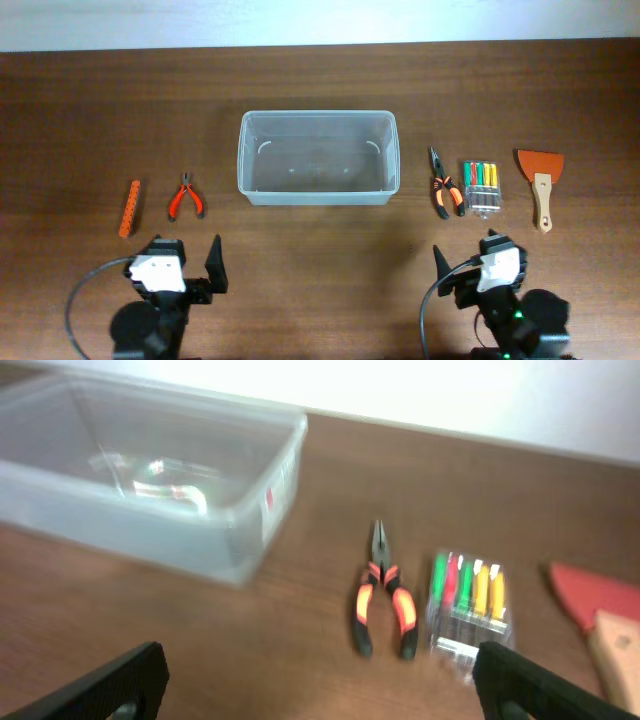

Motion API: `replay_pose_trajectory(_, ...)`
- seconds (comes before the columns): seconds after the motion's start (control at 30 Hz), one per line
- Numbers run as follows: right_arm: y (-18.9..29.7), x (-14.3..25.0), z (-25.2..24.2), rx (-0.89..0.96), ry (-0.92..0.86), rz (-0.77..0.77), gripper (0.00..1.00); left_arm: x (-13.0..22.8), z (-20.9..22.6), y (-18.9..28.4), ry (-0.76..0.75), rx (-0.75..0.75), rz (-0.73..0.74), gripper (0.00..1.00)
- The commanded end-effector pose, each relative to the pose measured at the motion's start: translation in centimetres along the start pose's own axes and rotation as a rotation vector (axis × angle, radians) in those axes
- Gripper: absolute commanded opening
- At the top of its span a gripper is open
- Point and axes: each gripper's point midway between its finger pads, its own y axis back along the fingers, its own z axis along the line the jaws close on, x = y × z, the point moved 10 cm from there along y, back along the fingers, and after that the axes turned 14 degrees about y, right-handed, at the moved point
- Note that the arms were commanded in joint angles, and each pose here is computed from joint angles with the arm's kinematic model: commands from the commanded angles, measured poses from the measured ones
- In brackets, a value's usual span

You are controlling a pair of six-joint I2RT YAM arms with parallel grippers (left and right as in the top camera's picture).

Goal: Pack container
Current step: 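Move the right gripper to the orange scraper and lower onto it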

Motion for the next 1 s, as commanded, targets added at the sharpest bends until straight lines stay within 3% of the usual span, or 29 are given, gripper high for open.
replay_pose_trajectory(0.0,1.7,-3.8,-1.1,-0.007,-0.006,-0.011,0.99,-3.8,-0.9,0.4,-0.005,-0.036,0.035,0.99)
replay_pose_trajectory(0.17,1.1,-7.9,-3.0,-0.059,0.0,0.123,0.98,-7.9,-1.9,-1.9,-0.106,-0.081,0.219,0.99)
replay_pose_trajectory(0.37,-1.8,-14.0,-7.8,0.007,0.051,0.384,0.99,-12.7,-2.9,-7.5,-0.164,-0.117,0.452,0.99)
replay_pose_trajectory(0.53,-4.0,-17.1,-9.8,-0.061,0.014,0.547,0.98,-12.7,-2.5,-11.7,-0.152,-0.141,0.579,0.99)
replay_pose_trajectory(0.73,-6.9,-17.2,-11.3,-0.036,-0.01,0.652,0.98,-10.4,-1.5,-14.8,-0.141,-0.164,0.694,0.99)
replay_pose_trajectory(0.87,-9.0,-15.0,-14.4,0.085,-0.04,0.757,0.98,-9.5,-1.0,-15.8,-0.145,-0.194,0.737,0.99)
replay_pose_trajectory(0.97,-10.5,-12.4,-17.7,0.175,-0.168,0.803,0.98,-9.0,-0.8,-16.3,-0.143,-0.197,0.757,0.99)
